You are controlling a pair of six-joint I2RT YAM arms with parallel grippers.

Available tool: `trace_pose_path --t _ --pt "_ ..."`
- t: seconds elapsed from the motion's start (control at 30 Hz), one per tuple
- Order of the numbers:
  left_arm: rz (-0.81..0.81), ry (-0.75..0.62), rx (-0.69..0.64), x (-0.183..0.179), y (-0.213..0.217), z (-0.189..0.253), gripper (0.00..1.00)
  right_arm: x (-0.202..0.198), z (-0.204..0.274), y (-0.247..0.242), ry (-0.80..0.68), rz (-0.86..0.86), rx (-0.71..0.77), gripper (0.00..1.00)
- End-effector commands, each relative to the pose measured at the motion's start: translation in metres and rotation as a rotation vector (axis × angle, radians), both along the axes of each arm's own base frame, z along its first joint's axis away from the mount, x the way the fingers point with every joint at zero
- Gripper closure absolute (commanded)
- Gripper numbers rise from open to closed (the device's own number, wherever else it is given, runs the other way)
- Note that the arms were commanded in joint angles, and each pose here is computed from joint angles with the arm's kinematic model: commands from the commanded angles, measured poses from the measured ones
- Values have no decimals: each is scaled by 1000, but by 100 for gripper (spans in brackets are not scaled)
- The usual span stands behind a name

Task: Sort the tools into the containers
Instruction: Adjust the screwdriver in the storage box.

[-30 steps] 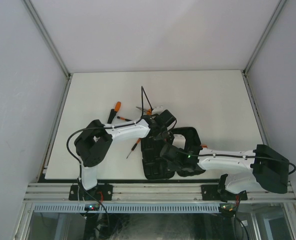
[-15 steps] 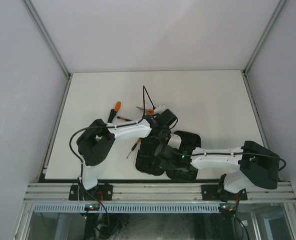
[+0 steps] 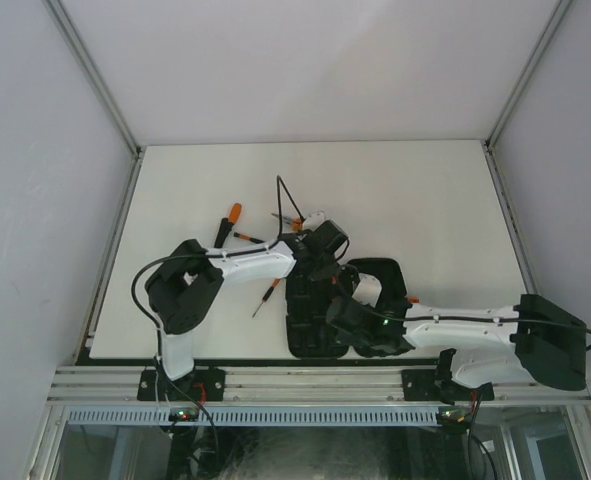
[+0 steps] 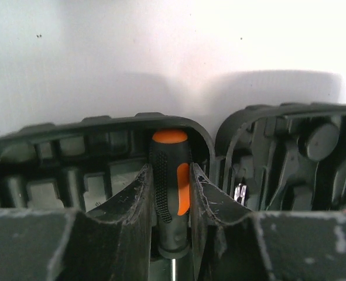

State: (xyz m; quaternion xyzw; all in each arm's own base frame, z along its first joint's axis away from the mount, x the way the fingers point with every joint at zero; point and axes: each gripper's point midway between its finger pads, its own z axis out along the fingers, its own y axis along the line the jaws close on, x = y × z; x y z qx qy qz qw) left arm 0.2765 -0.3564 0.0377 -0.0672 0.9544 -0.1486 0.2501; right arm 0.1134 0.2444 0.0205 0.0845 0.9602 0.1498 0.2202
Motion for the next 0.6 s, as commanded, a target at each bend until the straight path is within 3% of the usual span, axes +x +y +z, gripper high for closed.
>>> trace_pose_path --t 0.0,0.3,0.57 --pt "-1 215 252 -49 72 -57 100 -39 -24 -115 178 63 -419 100" --pt "15 227 255 -57 83 -61 100 -24 -7 -106 175 127 -429 100" --pt "29 229 234 -56 79 -60 100 -26 -20 -105 276 205 -582 100"
